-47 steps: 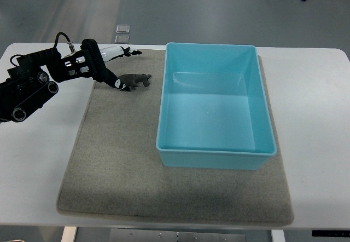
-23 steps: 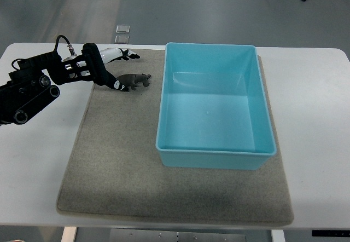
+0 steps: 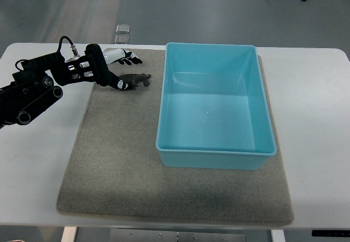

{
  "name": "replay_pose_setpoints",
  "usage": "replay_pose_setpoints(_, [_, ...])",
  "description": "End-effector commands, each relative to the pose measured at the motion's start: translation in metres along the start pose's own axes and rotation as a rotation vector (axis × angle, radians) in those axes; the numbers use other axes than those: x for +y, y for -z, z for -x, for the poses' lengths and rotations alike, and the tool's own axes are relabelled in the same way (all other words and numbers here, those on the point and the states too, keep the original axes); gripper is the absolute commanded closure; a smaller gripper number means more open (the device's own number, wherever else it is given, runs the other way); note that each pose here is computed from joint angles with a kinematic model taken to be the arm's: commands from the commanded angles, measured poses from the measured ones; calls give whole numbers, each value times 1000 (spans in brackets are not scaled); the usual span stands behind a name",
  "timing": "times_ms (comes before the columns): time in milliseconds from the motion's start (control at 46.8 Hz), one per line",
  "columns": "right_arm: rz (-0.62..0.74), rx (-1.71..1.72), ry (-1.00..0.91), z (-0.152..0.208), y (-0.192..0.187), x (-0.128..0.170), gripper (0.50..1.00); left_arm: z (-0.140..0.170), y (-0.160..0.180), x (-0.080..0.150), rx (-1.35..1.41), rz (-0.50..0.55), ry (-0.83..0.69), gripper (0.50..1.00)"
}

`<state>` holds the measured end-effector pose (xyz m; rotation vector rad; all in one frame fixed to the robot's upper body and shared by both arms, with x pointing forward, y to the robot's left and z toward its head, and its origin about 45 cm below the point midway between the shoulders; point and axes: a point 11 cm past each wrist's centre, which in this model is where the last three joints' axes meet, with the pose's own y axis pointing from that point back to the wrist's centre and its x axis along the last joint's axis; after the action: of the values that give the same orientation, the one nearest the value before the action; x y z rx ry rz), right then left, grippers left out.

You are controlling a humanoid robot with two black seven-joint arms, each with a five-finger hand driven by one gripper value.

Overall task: Place brown hippo in blue box with left hand
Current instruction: 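Close the left hand fingers around the brown hippo, then lift the hippo with the left hand and carry it over the blue box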

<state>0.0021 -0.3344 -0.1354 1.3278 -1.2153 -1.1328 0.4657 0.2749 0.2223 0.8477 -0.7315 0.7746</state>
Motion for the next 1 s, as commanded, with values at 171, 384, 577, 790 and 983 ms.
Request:
replay_pose_setpoints(171, [0,0,0,0,0,0,564,0,6,1,3,-18,-2,724])
replay_pose_setpoints(384, [0,0,0,0,0,0,564,0,6,1,3,-17,-1,752])
replay_pose_setpoints(577, [0,0,0,0,0,0,564,0,6,1,3,-17,0,819])
replay_pose_setpoints(790, [-1,0,0,0,1,0,564,2,7,1,7,-28,16,971])
replay_pose_setpoints(983, [0,0,0,0,0,0,564,8,5,0,3,-23,38,1000])
